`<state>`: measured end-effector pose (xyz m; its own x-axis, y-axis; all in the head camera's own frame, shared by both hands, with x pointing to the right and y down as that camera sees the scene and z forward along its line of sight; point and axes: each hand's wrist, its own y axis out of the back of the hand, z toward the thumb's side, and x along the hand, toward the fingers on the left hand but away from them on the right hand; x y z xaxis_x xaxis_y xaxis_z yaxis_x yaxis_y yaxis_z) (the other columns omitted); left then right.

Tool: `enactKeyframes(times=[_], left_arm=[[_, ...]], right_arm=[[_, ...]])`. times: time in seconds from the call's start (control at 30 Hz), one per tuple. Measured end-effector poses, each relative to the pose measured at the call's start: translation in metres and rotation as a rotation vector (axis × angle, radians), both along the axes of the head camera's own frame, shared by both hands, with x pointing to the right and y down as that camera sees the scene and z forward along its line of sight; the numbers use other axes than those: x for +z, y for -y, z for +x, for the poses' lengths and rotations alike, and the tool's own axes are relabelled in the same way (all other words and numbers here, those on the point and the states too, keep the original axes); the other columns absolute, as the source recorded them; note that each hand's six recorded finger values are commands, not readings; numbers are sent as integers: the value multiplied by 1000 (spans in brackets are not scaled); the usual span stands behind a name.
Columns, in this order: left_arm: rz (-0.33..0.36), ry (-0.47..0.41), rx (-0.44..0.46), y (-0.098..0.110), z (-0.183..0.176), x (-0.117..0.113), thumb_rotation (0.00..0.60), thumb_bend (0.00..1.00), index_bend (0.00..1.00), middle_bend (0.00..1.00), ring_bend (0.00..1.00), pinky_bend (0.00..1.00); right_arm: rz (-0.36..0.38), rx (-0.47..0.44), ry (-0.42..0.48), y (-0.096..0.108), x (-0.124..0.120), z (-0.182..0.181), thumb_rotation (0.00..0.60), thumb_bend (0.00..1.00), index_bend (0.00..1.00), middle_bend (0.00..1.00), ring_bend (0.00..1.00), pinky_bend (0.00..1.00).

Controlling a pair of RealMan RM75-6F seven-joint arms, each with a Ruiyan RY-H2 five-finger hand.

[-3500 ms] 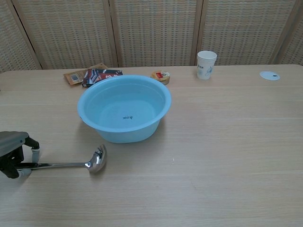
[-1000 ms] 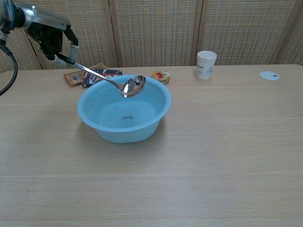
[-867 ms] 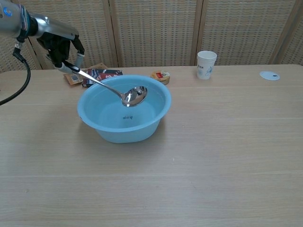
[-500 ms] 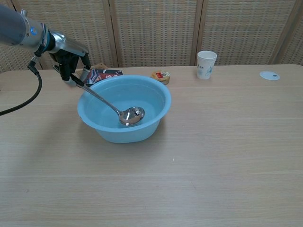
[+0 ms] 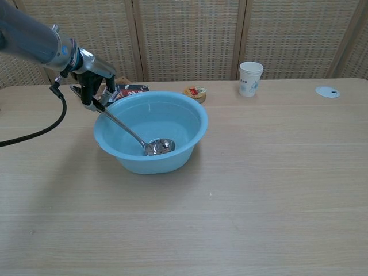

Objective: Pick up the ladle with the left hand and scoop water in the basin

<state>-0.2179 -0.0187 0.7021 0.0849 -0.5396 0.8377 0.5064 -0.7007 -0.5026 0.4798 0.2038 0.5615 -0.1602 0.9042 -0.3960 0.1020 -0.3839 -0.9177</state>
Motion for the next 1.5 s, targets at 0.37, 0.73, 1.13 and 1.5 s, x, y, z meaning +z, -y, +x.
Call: enactKeyframes(times=[0.37, 0.73, 1.13, 1.5], left_arm=[[19, 73, 19, 3, 15, 10, 600, 714, 939, 1000, 997, 1000], [-1, 25, -49, 10, 19, 3, 600, 720, 948, 1000, 997, 1000], [-3, -38, -110, 25, 9, -35, 600, 722, 950, 1000, 997, 1000], [1, -83, -142, 34, 4, -59, 600, 723, 950, 1000, 997, 1000]], right_arm=[[11, 17, 6, 2, -4, 6, 600, 0, 0, 0, 0, 0], [-2, 23, 2, 3, -1, 9, 600, 0, 0, 0, 0, 0], [-11, 16, -14, 3, 4, 5, 600, 0, 0, 0, 0, 0], [-11, 19, -15, 3, 4, 4, 600, 0, 0, 0, 0, 0]])
